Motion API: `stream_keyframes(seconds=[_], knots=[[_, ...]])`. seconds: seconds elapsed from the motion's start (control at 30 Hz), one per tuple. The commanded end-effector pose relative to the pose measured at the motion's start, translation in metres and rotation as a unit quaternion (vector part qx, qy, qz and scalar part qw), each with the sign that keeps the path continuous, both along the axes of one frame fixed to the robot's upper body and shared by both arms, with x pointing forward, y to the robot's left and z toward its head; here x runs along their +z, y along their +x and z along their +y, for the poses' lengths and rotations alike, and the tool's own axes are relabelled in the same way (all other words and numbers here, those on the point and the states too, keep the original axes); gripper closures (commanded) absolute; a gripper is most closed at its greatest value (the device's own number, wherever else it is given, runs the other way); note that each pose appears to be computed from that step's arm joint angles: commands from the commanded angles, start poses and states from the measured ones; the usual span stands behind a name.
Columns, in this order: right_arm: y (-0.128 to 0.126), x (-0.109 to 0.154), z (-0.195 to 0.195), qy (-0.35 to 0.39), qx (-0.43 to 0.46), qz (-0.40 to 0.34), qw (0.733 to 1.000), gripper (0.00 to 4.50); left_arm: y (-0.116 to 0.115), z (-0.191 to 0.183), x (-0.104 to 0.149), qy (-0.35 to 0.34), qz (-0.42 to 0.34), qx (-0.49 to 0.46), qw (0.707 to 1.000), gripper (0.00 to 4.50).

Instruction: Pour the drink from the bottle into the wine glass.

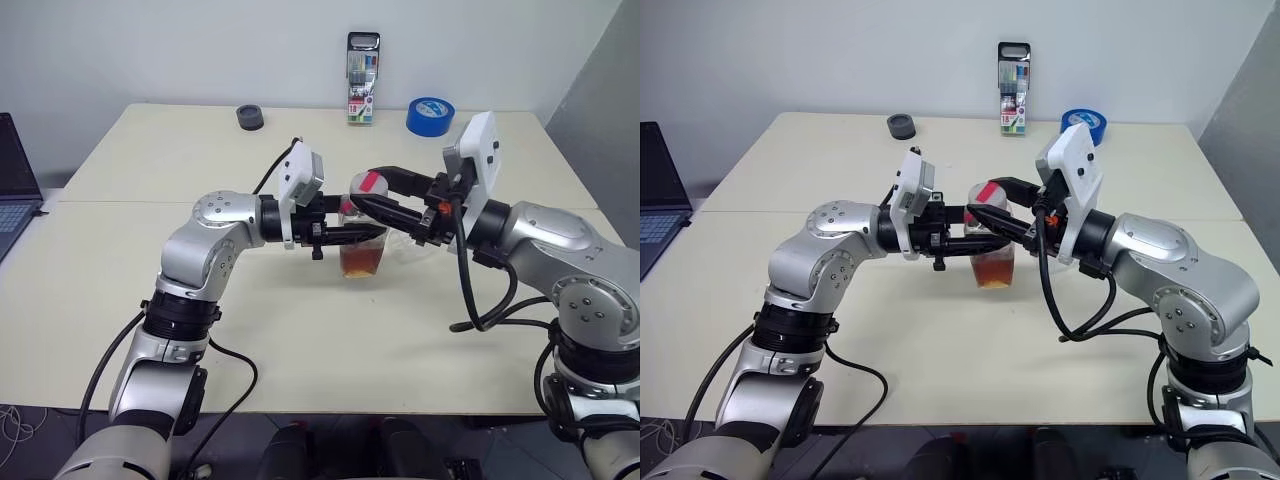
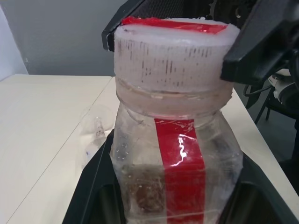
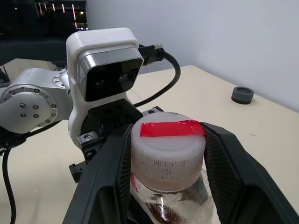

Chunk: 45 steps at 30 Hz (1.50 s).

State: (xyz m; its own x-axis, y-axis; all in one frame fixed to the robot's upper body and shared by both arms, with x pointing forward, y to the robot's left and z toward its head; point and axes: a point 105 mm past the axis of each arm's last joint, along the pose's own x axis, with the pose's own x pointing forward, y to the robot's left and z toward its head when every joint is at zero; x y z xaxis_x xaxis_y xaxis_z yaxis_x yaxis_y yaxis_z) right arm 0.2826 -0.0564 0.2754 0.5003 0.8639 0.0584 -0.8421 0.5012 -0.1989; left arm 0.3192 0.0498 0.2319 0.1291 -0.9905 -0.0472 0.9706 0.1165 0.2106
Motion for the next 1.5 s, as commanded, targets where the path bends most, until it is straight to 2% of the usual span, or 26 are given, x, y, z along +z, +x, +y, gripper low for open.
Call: stream_keyframes(seconds=[0.03,0.1,0.27,0.33,0.47,0.57,0.7,0.73,0.93,1.07,1.2,1.5], knots=[[-0.001,0.014,-0.003,0.006,0.001,-0.031,1.000,2.65,-0.006,-0.002,0.016,-0.012,-0.034,-0.013,0.999,2.68],[-0.002,0.015,-0.003,0.006,0.009,-0.031,0.999,2.65,-0.007,-0.001,0.016,-0.012,-0.034,-0.013,0.999,2.68],[-0.003,0.010,0.000,-0.039,0.125,-0.027,0.991,2.65,-0.009,-0.002,0.015,-0.007,-0.034,-0.028,0.999,2.68],[0.015,0.009,-0.002,-0.080,0.164,-0.030,0.983,2.65,-0.010,-0.002,0.015,-0.003,-0.034,-0.038,0.999,2.68],[0.040,0.017,-0.008,-0.099,0.167,-0.042,0.980,2.65,-0.010,-0.004,0.018,-0.006,-0.036,-0.040,0.999,2.68],[0.042,0.018,-0.017,-0.102,0.168,-0.037,0.980,1.60,-0.010,-0.004,0.018,-0.009,-0.037,-0.037,0.999,2.68],[0.031,0.020,-0.030,-0.087,0.144,-0.025,0.985,0.18,-0.009,-0.001,0.018,-0.013,-0.038,-0.025,0.999,2.68],[0.026,0.021,-0.032,-0.082,0.138,-0.022,0.987,0.03,-0.008,0.000,0.018,-0.013,-0.037,-0.022,0.999,2.68],[-0.002,0.016,-0.025,-0.046,0.101,-0.009,0.994,0.03,-0.007,0.002,0.017,-0.015,-0.035,-0.015,0.999,2.68],[-0.006,0.017,-0.011,0.002,0.064,-0.012,0.998,0.03,-0.006,-0.002,0.017,-0.016,-0.035,-0.017,0.999,2.68],[0.003,0.018,-0.002,0.029,0.026,-0.022,0.999,0.03,-0.005,-0.005,0.019,-0.014,-0.037,-0.024,0.999,2.68],[0.015,0.014,-0.011,0.028,-0.011,-0.032,0.999,0.03,-0.006,-0.005,0.020,-0.013,-0.041,-0.026,0.999,2.68]])
